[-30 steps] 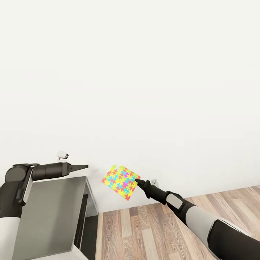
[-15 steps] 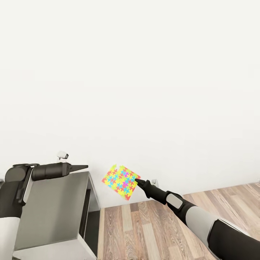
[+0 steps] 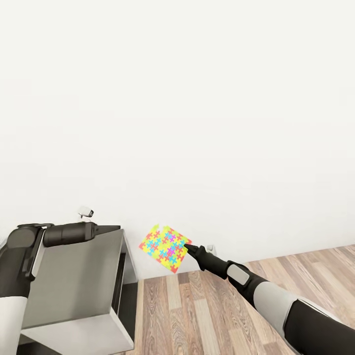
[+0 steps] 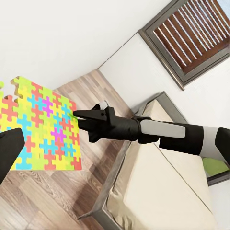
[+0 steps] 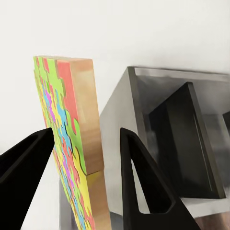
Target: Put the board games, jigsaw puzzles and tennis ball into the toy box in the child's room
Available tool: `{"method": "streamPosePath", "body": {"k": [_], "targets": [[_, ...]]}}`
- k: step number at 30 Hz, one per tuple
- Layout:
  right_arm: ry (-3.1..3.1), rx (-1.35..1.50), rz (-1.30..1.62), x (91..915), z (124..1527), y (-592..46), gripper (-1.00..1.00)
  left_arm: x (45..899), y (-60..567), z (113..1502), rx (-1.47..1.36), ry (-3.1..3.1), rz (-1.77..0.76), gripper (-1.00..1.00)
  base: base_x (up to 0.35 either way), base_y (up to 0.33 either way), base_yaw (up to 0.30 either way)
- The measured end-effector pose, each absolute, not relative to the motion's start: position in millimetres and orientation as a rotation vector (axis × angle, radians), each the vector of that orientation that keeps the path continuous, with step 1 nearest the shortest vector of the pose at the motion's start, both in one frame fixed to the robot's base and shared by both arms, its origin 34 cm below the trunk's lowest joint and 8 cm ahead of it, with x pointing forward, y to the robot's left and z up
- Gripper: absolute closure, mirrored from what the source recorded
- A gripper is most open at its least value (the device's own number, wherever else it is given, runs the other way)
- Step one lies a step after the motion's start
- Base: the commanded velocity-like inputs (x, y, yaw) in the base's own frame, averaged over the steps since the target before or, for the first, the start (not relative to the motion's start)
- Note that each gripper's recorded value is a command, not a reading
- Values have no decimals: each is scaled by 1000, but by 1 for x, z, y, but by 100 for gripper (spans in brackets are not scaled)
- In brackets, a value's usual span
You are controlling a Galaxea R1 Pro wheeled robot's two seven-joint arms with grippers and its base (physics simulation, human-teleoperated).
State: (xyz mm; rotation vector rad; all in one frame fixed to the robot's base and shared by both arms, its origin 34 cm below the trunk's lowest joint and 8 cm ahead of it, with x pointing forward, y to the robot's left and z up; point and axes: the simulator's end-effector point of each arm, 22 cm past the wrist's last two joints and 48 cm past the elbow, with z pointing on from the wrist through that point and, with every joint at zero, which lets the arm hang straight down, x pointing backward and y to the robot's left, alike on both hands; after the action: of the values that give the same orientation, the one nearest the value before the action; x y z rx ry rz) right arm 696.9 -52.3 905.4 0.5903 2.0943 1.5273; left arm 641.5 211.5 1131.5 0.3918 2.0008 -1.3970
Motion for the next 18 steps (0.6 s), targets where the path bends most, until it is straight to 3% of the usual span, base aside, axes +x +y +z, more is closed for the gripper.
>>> {"method": "streamPosePath", "body": {"k": [9, 18], "targets": [[2094, 590, 1528, 697, 905, -52, 100, 641, 212, 1131, 392, 2002, -1397, -100, -65, 0, 10], [2092, 588, 1527, 697, 907, -52, 100, 641, 212, 1132, 393, 2001, -1395, -100, -4, 0, 161]]}}
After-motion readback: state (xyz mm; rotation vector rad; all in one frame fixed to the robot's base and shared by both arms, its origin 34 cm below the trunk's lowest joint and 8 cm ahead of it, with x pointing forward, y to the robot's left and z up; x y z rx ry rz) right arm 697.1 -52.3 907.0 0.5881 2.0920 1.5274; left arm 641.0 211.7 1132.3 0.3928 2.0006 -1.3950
